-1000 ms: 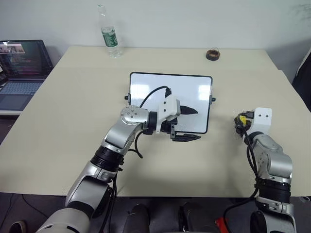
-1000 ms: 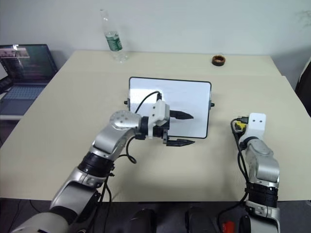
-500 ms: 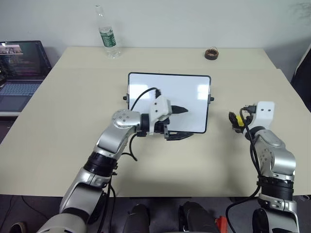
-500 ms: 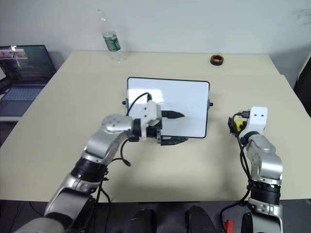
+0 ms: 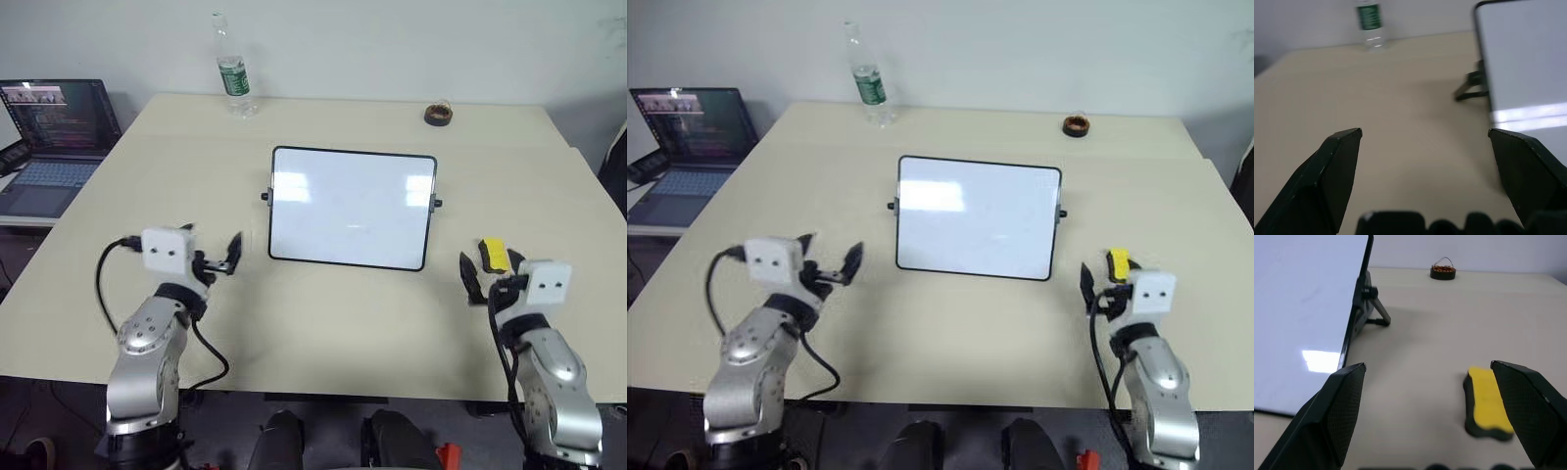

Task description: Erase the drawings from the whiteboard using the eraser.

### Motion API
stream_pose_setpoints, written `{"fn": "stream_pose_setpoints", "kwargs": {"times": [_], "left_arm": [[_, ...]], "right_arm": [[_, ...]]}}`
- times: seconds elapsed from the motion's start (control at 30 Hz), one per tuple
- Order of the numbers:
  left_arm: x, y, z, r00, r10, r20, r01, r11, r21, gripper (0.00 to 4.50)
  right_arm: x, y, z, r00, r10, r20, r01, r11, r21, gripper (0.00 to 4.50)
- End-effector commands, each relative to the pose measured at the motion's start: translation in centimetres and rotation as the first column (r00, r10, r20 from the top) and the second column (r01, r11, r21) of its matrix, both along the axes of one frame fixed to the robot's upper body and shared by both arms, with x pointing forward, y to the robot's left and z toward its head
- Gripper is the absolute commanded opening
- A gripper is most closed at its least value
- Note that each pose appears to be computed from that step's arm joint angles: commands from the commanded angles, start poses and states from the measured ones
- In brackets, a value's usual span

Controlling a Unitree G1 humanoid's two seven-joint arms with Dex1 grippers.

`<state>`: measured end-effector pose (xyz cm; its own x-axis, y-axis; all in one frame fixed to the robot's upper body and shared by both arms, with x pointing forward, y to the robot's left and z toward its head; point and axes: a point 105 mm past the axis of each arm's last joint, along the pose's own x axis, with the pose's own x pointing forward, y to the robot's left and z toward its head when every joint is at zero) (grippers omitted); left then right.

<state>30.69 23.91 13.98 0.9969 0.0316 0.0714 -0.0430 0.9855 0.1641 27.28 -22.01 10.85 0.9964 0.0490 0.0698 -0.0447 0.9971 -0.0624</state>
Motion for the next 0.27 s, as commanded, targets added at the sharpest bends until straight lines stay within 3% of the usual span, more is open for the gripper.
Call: {"fn": "stream_pose_setpoints", "kwargs": {"times": [0.03, 0.27], "left_arm": [[-1.0, 1.2, 0.7, 0.993, 0.109, 0.054, -0.11, 0.994, 0.024, 4.5], [-1.6, 2.0, -1.1, 0.986, 0.169, 0.002, -0.169, 0.986, -0.011, 4.5]], "right_arm": [[-1.1, -0.1, 0.9, 0.999, -0.007, 0.049, 0.007, 1.0, -0.005, 4.48], [-0.2, -0.5, 1.4, 1.0, 0.003, 0.015, -0.002, 0.998, -0.056, 4.48]]}}
